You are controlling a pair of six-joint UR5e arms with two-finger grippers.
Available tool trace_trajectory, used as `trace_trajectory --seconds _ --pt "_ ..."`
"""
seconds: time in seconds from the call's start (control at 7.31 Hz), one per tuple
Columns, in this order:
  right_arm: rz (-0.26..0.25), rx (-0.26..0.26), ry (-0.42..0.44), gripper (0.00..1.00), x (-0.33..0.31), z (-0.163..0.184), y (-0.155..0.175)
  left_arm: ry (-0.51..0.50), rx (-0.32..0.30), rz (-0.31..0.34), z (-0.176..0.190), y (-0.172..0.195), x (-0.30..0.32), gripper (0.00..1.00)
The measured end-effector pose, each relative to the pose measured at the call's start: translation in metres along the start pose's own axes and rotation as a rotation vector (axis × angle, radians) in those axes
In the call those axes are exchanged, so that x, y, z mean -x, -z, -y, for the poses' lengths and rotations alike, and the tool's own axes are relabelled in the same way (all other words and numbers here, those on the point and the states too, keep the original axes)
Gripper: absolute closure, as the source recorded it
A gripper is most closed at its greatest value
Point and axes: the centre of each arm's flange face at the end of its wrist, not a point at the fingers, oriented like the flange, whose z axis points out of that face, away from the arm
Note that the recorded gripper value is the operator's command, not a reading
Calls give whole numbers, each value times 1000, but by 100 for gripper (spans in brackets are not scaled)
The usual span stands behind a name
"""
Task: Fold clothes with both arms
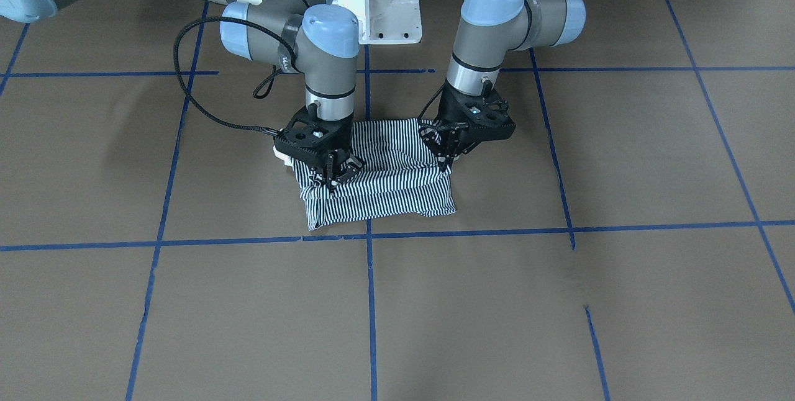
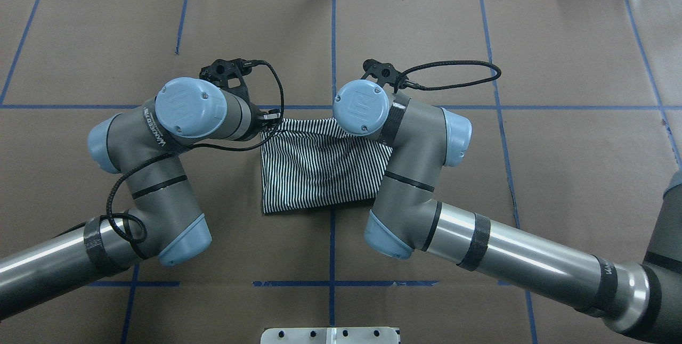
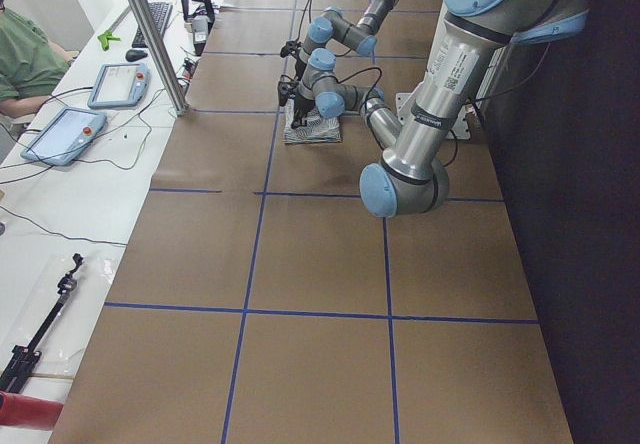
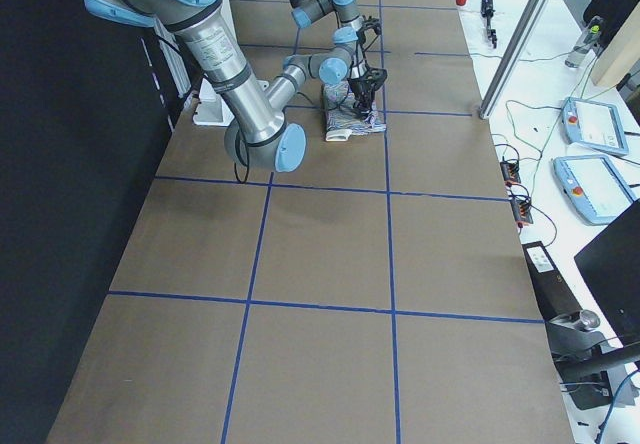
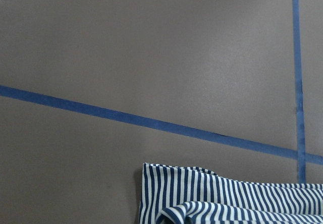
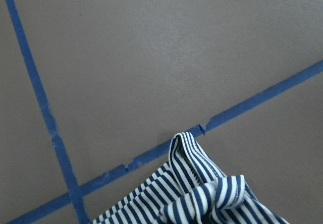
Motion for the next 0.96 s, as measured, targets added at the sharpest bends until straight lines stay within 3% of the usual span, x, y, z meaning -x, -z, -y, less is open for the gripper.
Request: trace_trajectory --seconds 0.27,0.55,0.96 --pt "15 6 57 0 8 -1 7 -105 -5 -13 7 8 1 0" --pt "39 25 114 0 20 -9 21 -225 18 -40 37 28 13 0" --pt "42 46 249 0 20 -44 20 -260 34 -43 50 33 24 0"
